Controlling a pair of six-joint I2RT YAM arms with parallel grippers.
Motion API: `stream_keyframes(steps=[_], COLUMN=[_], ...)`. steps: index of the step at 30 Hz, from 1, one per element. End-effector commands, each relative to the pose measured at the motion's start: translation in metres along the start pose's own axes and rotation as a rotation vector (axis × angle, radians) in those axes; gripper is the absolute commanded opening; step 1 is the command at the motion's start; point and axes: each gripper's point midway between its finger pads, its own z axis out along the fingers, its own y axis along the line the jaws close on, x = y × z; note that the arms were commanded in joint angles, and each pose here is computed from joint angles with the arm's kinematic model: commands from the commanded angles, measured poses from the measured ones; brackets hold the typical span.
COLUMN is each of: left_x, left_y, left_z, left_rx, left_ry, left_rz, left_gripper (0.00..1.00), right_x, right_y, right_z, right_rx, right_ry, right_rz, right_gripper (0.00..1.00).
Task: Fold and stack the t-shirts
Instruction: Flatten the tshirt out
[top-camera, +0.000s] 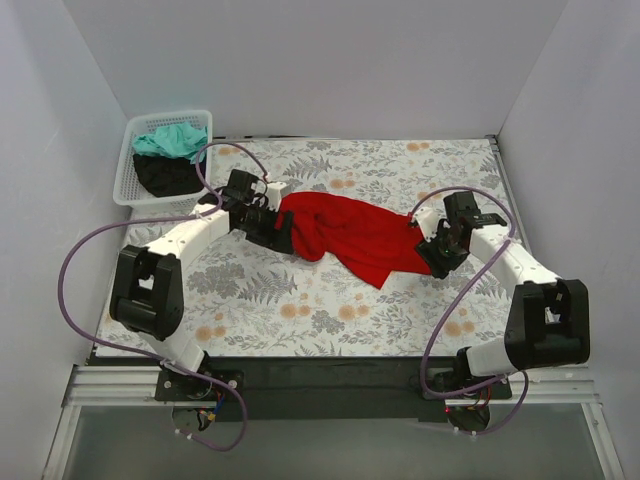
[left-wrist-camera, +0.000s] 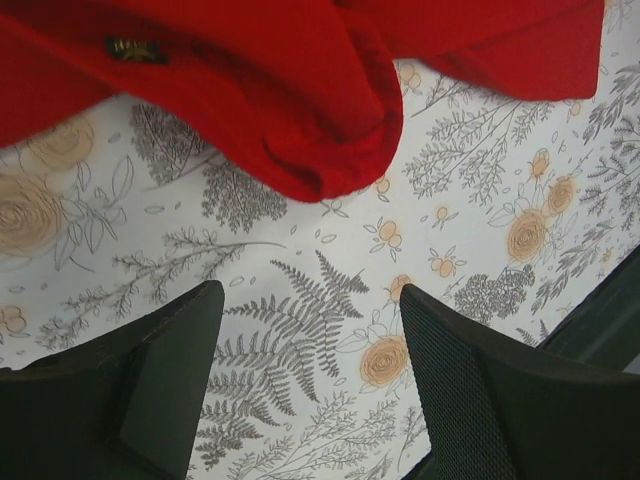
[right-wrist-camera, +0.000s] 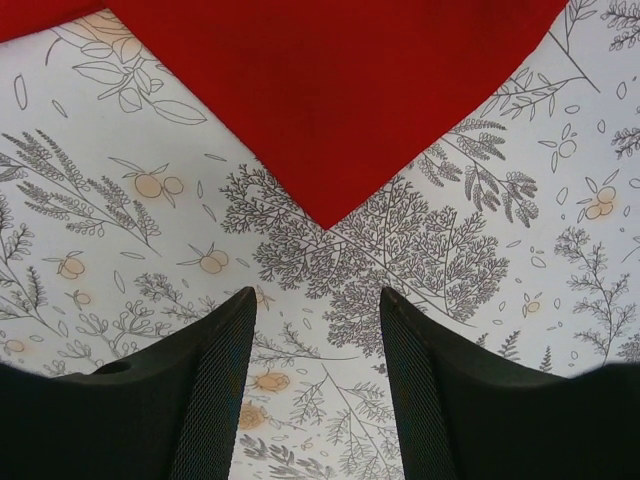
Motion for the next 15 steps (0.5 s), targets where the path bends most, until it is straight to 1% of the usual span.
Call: stream_keyframes(steps=[1,3,4,8,15], left_x=[-0.052,-0.055,-0.064,-0.073,-0.073], left_y=[0.002,0.0,-0.003,-0.008,-0.012], left_z=[-0.013,-0.009,-0.011,-0.01,-0.007], left_rx=[-0.039,-0.008,0.0,0.037,0.067], left_ry=[-0.104,-0.081,-0.096,-0.099,-0.087], left_rz=[0.104,0.089,0.094,0.087,0.096], left_gripper=[0.7,0.7,0.7,0.7,0.7], right_x=[-0.017,-0.02,-0.02,-0.016,-0.02], right_y=[-0.015,-0.013,-0.012,-0.004,-0.004], right_z=[0.003,0.007,0.009,0.022,0.041], right_rx=[0.043,0.029,0.023,-0.016,-0.025], right_ry=[-0.036,-0.031,-0.026,0.001,0.009], right_rz=[-0.066,-0.085,-0.096,-0.123,-0.16], right_gripper=[0.59,0.58,0.58,0.54,0.52])
